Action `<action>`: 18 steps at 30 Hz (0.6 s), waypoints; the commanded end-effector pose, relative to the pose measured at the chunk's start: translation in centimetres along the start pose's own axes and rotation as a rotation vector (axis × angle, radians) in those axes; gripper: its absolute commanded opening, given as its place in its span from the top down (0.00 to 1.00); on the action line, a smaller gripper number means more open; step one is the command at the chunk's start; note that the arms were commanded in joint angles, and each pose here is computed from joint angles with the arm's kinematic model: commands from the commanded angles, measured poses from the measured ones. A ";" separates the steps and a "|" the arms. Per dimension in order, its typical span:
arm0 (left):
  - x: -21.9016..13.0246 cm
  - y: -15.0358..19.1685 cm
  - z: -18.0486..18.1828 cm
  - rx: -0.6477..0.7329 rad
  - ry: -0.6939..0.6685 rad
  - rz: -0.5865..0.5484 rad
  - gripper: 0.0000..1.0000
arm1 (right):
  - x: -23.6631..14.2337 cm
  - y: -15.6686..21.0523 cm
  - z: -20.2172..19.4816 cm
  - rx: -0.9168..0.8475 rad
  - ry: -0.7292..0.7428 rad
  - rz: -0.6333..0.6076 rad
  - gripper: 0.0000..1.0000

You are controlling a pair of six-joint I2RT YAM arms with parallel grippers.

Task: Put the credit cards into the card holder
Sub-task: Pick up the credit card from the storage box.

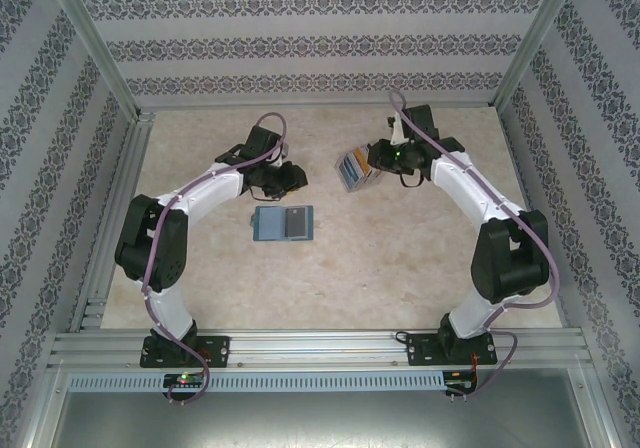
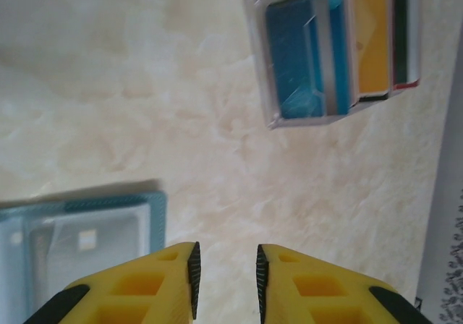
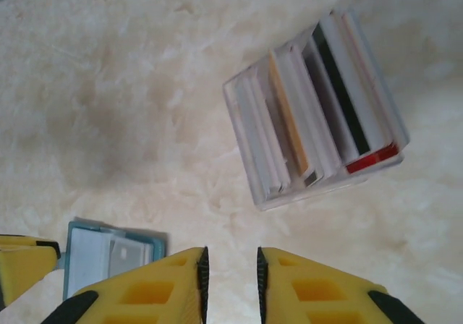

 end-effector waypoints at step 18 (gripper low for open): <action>7.2 -3.2 -5.4 -0.003 0.089 0.019 0.66 | 7.0 -2.3 -7.3 0.029 0.028 0.198 0.55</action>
Point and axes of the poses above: each hand's point on the last joint's axis, 136 mm out from that joint toward the fingers, its own x axis out along the fingers, its own z axis along the line the jaws close on, y = z × x, the point moved 2 cm from there along -x, back along the fingers, and after that the axes turned 15 degrees about -x, right-handed, at the moved point
